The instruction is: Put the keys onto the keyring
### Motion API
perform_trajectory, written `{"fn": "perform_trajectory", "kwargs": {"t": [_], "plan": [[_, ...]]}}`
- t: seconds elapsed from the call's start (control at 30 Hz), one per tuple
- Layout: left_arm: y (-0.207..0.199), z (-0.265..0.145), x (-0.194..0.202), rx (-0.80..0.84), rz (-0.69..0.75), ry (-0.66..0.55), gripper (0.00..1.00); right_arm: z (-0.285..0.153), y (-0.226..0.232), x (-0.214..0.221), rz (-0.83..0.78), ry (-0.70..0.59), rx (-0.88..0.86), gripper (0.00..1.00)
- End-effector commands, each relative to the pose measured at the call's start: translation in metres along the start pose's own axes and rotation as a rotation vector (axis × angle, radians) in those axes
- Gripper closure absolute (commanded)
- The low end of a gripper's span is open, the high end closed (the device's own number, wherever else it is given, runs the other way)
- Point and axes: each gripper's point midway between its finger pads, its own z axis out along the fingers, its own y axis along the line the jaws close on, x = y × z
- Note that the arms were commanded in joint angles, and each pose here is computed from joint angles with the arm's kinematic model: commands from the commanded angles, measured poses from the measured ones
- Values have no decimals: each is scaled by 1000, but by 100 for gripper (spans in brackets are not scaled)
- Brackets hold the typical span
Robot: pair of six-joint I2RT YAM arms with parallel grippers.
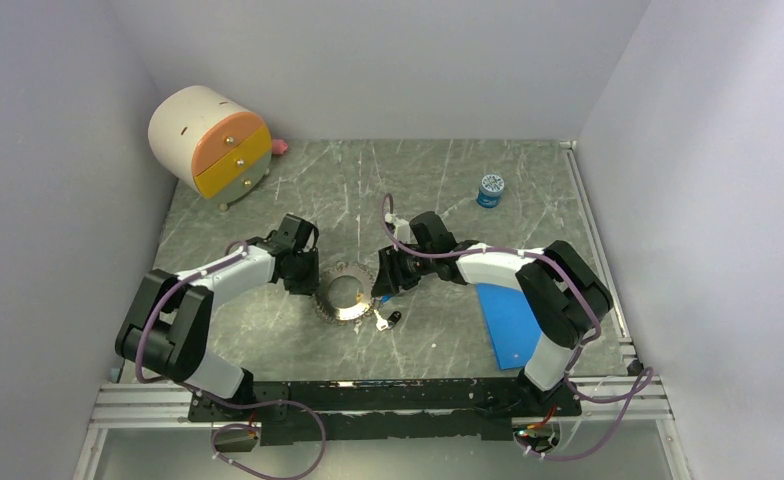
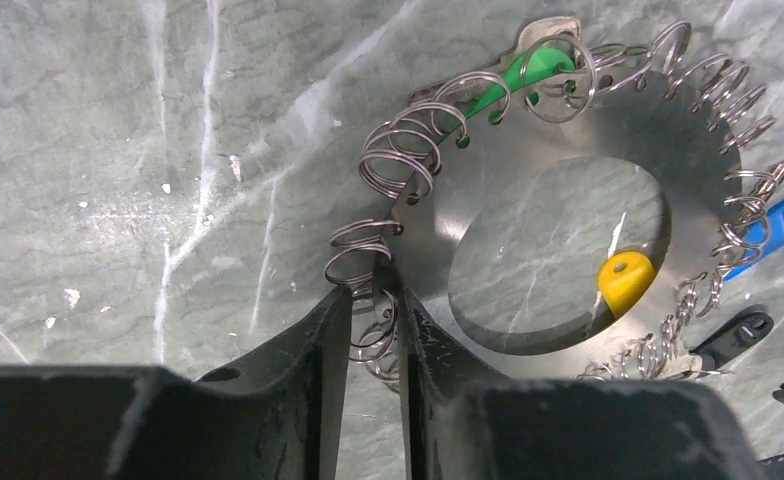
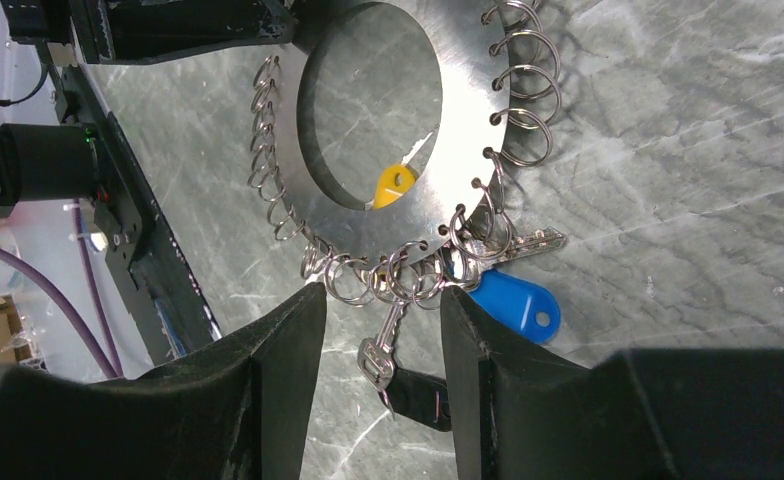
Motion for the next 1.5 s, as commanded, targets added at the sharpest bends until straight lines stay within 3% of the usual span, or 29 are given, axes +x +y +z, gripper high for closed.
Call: {"fn": "perform_trajectory", "kwargs": {"t": [0.0,0.43,0.83,1.1,1.47], "plan": [[1,-12,-12,-29,27,-50,74,-1,9,-21,-38,-48,-24,51],[-2,-21,-17,-16,39,-79,87,-2,11,-23,-45,-52,-27,51],[-8,-29,-6,-5,74,-67,56,-3,12,-25,-51,-55,-29,51],[-4,-28,5,-58,104,-53,55,-4,13,-26,-57,-60,-29,51],[-16,-39,8,-6,77,-121,55,-3,21,-24,-73,-46,-4,52]]}}
